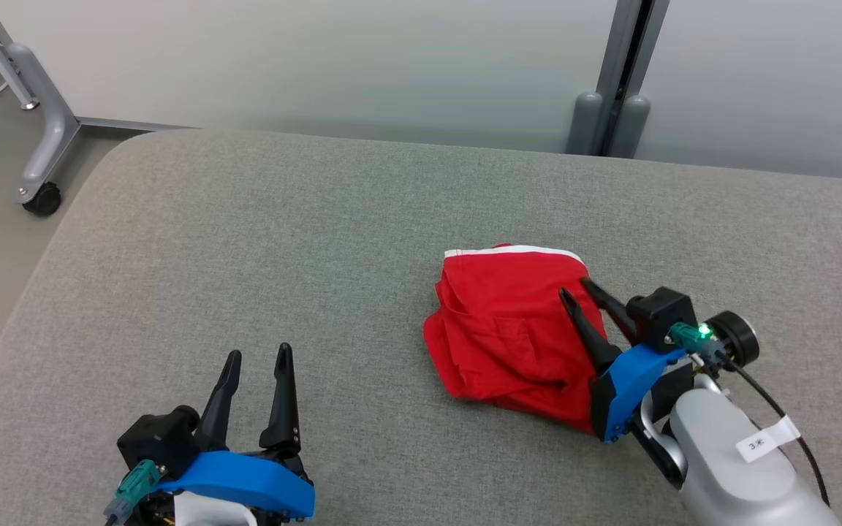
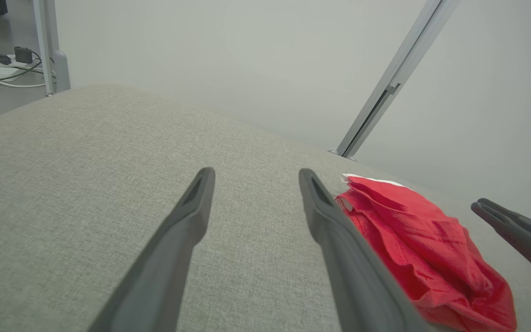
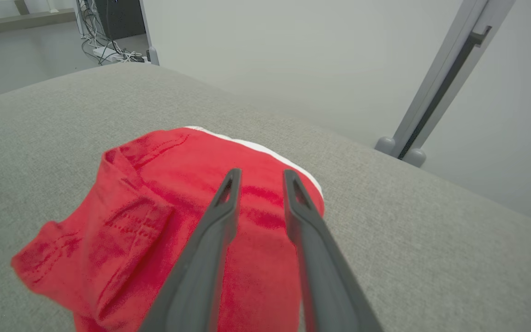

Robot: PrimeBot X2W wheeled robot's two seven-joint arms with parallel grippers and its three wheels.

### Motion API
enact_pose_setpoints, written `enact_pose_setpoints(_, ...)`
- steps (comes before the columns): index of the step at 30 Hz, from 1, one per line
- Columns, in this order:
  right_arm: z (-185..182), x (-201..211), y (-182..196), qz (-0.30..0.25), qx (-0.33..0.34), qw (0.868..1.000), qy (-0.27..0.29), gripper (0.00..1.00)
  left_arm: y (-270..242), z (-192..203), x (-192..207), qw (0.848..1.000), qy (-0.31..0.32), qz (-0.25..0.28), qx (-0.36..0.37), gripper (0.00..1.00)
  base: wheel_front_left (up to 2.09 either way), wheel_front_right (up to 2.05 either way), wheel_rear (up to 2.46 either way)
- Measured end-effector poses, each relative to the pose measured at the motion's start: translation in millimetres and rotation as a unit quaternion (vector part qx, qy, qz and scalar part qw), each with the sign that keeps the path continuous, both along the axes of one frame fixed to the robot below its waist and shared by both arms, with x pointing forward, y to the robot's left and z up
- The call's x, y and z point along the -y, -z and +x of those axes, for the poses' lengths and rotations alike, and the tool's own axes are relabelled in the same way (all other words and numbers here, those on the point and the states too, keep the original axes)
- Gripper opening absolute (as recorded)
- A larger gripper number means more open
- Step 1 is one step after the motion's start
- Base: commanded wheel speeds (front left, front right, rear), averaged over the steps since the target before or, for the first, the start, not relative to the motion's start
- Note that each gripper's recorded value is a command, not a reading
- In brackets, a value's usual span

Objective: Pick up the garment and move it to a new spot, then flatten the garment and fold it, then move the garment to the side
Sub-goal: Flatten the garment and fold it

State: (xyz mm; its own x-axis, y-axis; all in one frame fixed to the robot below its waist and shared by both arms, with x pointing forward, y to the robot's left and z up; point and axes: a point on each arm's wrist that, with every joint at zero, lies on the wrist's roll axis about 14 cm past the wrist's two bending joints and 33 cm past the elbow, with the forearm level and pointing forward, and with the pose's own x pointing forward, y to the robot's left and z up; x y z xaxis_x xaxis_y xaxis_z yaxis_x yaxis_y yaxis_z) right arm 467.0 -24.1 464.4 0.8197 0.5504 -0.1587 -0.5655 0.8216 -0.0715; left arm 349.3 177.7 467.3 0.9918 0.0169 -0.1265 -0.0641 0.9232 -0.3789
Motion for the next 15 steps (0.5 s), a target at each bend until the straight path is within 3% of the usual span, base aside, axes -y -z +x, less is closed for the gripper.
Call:
enact_pose_setpoints(1, -3.2, -1.7, 6.4, -0.005, -0.007, 1.0, -0.003, 0.03, 0.8, -0.5, -1.2, 1.0, -0.002, 0.0, -0.001, 1.0, 0.0, 0.0, 0.0)
enact_pose_setpoints(2, -7.0, -4.4, 13.2, -0.008, -0.017, 1.0, -0.006, 0.0, 1.5, -0.9, -2.1, 1.0, -0.003, 0.001, -0.002, 1.0, 0.0, 0.0, 0.0)
enact_pose_setpoints(7, -30.0, -29.1, 38.1, -0.023, -0.049, 0.998, -0.043, 0.0, 3.0, -0.6, -6.5, 1.0, -0.009, 0.001, -0.004, 1.0, 0.0, 0.0, 0.0)
enact_pose_setpoints(15, -54.9, -67.6, 43.9, -0.024, -0.062, 0.992, -0.105, 0.0, 1.6, 2.5, -8.0, 1.0, -0.011, 0.004, -0.001, 1.0, 0.0, 0.0, 0.0)
